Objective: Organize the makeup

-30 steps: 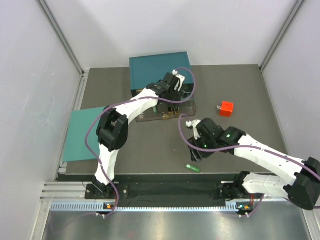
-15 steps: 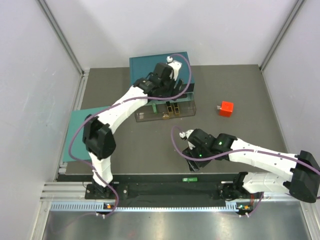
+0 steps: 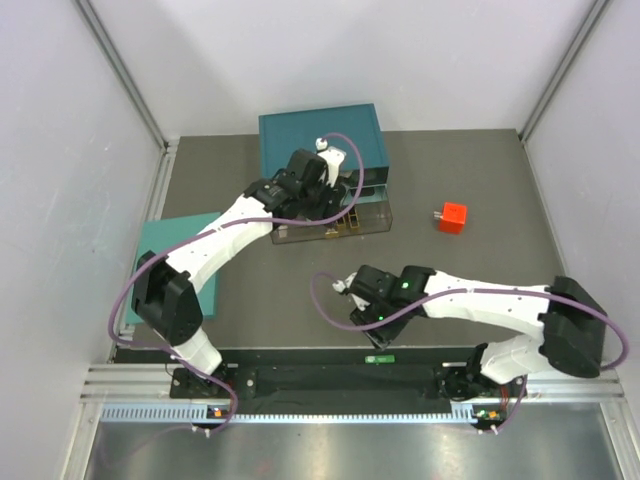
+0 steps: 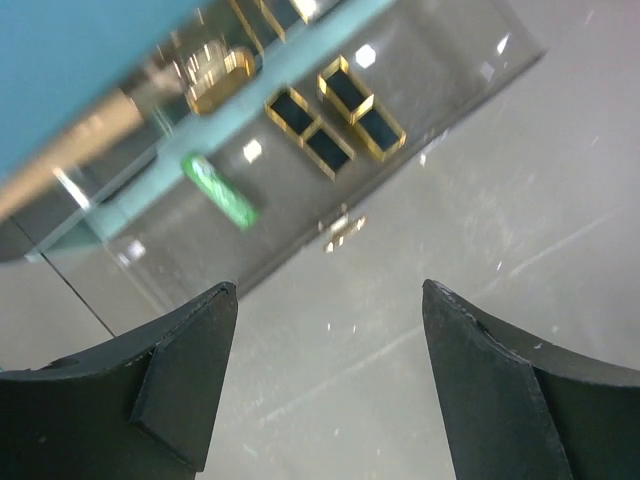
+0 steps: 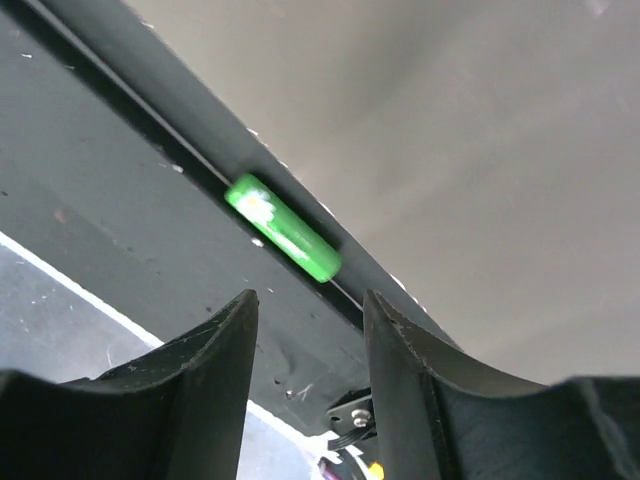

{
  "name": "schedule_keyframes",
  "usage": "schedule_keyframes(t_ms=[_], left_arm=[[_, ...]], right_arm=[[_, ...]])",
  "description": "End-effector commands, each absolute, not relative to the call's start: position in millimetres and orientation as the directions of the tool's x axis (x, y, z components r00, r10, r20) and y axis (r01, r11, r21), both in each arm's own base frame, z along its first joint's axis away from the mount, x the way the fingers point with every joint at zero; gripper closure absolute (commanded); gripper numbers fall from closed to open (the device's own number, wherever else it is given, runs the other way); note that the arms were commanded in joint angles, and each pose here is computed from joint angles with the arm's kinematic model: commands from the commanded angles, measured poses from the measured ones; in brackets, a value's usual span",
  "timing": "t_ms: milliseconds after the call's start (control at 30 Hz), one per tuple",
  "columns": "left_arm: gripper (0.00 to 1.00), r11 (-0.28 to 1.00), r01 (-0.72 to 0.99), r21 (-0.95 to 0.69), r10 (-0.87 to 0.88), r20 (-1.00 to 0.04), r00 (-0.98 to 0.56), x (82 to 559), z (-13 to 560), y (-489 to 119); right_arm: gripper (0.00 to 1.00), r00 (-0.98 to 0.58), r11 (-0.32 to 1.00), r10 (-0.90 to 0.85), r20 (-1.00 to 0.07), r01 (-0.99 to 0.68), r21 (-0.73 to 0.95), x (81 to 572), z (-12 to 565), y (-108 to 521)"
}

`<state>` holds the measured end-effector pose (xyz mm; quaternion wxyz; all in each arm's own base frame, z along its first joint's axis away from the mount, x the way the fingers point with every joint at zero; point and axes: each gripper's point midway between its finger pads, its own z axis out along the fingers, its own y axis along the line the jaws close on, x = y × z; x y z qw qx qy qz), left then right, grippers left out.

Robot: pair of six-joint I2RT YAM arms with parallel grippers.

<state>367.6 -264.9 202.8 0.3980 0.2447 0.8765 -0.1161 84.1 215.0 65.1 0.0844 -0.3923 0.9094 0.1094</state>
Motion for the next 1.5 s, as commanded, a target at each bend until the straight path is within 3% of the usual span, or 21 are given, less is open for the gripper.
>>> schedule_keyframes(t_ms=[0,167,433,567,1133,1467], left_arm=[[0.21,0.849,0.527,-0.017,0.33,-0.763,-0.556,360.2,207.7,-259.2],[0.21,0.843,0.537,-0.014,0.35,-0.744,-0.569,356.5,199.7,-253.5],[0.21,0.846,0.531,-0.044,0.341,-0.72,-0.605,351.2,187.2,-247.3],[0.21,0.836,0.542,-0.08,0.333,-0.711,-0.62,345.0,180.6,-251.6],[0.21,0.839,0.535,-0.097,0.318,-0.712,-0.627,333.0,185.2,-245.4],[0.21,0.836,0.543,-0.082,0.328,-0.719,-0.613,343.2,187.1,-245.6]], right_arm=[[0.55,-0.553,0.55,-0.808,-0.204,-0.832,0.074,80.6,71.0,235.0],[0.57,-0.446,0.45,-0.888,-0.112,-0.893,-0.005,74.1,61.2,235.6],[0.73,-0.395,0.397,-0.918,-0.043,-0.917,-0.033,60.3,56.5,237.6],[0.75,-0.354,0.353,-0.935,0.002,-0.933,-0.062,54.3,50.3,243.9],[0.72,-0.318,0.276,-0.927,0.197,-0.937,-0.212,66.4,18.2,247.1],[0.61,-0.276,0.242,-0.925,0.259,-0.957,-0.158,58.8,1.7,249.3]])
